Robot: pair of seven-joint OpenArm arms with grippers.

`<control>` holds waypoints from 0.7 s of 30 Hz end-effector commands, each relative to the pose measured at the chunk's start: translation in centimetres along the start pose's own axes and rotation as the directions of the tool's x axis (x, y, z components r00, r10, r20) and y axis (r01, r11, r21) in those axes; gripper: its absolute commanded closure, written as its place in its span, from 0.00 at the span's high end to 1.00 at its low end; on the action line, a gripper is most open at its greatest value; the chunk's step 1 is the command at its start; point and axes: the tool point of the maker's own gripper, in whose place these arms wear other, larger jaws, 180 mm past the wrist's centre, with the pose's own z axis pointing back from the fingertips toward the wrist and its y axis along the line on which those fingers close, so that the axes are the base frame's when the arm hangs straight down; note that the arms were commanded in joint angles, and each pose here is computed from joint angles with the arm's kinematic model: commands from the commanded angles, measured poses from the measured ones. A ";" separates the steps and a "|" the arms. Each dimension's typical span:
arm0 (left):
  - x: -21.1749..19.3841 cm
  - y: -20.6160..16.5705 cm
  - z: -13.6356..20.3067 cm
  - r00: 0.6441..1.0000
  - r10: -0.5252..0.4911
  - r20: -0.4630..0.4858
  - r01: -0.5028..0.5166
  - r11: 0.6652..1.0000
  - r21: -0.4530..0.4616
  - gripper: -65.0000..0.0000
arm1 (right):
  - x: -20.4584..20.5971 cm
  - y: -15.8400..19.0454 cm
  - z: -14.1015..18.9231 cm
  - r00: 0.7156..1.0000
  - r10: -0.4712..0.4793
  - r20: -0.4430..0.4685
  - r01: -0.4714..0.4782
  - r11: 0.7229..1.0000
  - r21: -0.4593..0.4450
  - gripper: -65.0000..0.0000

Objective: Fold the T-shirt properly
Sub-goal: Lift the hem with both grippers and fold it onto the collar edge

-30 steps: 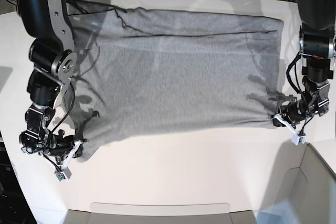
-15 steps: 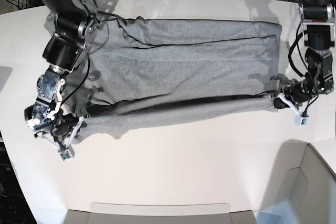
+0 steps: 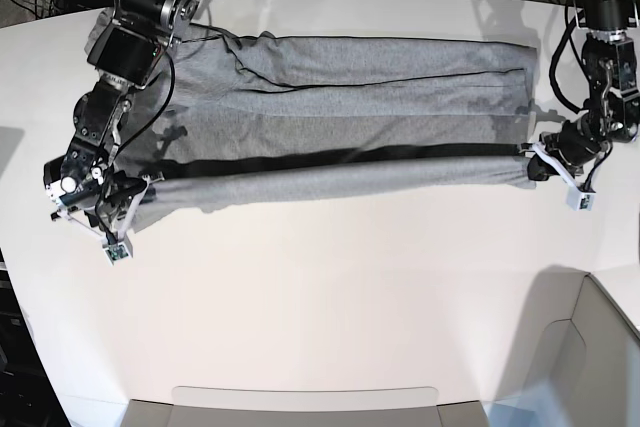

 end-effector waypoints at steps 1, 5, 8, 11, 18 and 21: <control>1.6 1.0 1.0 0.999 -0.022 0.038 0.021 0.999 0.030 0.00 | 1.1 -1.2 1.0 0.999 0.016 0.034 -0.015 0.999 -0.038 0.00; 0.7 2.2 2.7 0.998 0.002 0.058 -0.006 0.998 0.062 0.00 | -0.5 -0.9 1.1 1.000 0.021 0.009 -0.021 0.999 -0.042 0.00; 0.3 2.3 3.9 0.999 -0.008 0.047 0.004 0.997 0.074 0.00 | -1.3 -0.7 1.4 1.000 0.026 -0.001 -0.026 0.998 -0.050 0.00; -0.1 2.3 4.8 1.000 -0.023 0.018 0.021 0.996 0.083 0.00 | -2.3 -0.5 1.9 0.999 0.035 -0.009 -0.036 0.997 -0.063 0.00; -1.8 0.5 5.4 0.998 -0.055 -0.009 0.056 0.997 0.060 0.00 | -4.0 1.1 2.9 0.999 0.046 -0.016 -0.047 0.997 -0.066 0.00; -2.5 -0.1 5.7 0.997 -0.071 -0.021 0.072 0.996 0.054 0.00 | -5.1 1.1 3.6 0.997 0.047 -0.059 -0.051 0.995 -0.081 0.00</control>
